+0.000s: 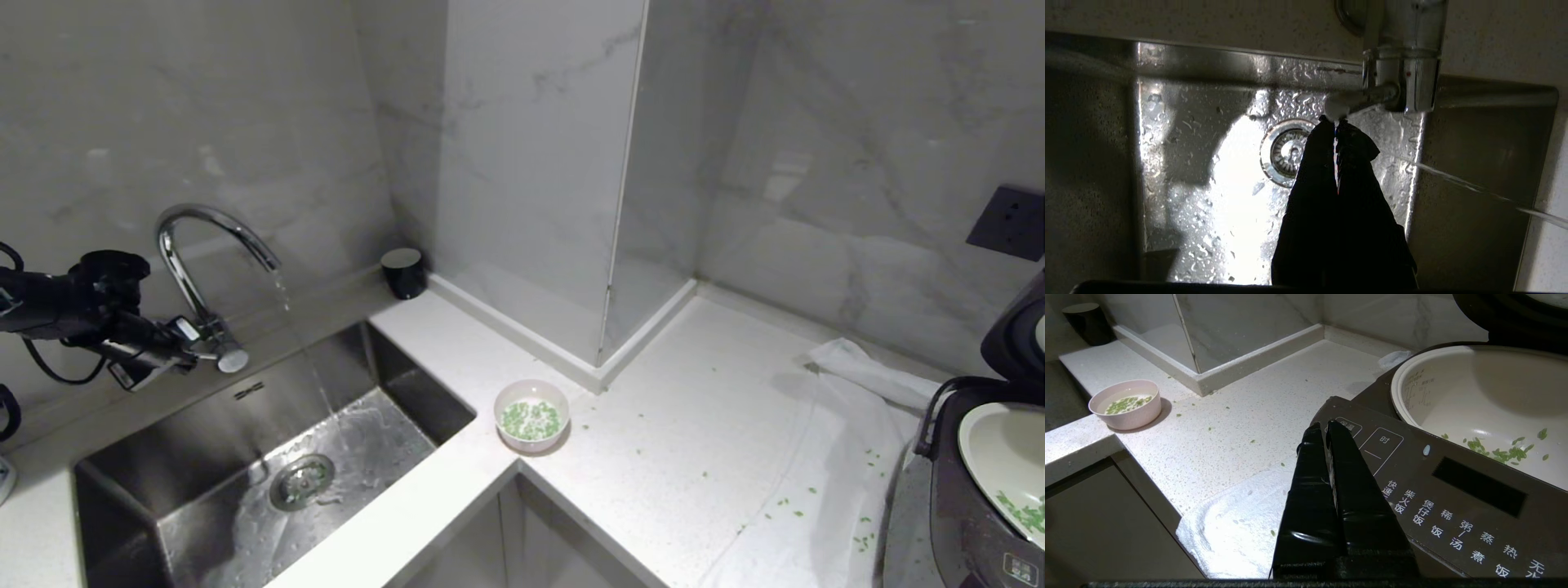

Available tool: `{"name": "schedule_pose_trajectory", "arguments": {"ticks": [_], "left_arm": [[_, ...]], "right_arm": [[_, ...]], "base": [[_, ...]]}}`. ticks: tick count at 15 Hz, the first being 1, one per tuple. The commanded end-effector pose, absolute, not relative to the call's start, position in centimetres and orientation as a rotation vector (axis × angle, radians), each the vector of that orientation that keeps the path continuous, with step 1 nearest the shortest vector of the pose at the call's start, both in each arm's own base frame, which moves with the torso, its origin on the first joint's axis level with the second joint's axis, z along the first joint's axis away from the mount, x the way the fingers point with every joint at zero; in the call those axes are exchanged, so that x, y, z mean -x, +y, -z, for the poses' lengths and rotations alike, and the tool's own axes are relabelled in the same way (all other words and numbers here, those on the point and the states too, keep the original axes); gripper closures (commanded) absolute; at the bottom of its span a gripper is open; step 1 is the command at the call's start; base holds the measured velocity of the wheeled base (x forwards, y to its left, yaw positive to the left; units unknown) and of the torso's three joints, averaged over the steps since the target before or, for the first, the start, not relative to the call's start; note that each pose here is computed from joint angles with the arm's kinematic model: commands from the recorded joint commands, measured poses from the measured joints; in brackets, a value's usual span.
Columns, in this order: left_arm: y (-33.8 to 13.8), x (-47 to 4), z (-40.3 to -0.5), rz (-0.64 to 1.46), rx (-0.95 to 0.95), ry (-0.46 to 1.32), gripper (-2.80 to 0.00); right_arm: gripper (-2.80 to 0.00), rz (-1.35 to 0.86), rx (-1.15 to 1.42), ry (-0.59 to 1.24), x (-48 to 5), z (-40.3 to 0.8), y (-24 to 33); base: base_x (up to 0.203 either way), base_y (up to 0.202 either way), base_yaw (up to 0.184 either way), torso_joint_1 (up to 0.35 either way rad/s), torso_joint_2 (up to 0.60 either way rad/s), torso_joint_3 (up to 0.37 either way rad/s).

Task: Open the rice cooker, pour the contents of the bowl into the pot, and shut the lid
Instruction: Turn off the tap

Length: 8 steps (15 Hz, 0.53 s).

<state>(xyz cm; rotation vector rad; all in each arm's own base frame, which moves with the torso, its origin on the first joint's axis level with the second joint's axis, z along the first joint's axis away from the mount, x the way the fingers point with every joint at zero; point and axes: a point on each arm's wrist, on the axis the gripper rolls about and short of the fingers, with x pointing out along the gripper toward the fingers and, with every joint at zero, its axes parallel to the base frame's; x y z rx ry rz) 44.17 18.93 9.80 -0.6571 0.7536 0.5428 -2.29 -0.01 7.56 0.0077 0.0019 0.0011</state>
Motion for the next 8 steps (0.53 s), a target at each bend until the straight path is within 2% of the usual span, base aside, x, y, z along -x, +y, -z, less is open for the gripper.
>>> {"name": "schedule_pose_trajectory", "arguments": {"ticks": [1, 8], "left_arm": [[19.50, -44.63, -9.71, -0.551, 0.670, 0.732, 0.00], [19.52, -44.87, -10.09, -0.544, 0.666, 0.703, 0.00]], "right_arm": [[0.00, -0.002, -0.008, 0.003, 2.29, -7.54, -0.01], [0.00, -0.001, -0.008, 0.002, 2.29, -7.56, -0.01]], "base": [[0.000, 0.000, 0.000, 0.000, 0.00, 0.000], [0.000, 0.000, 0.000, 0.000, 0.00, 0.000]]}}
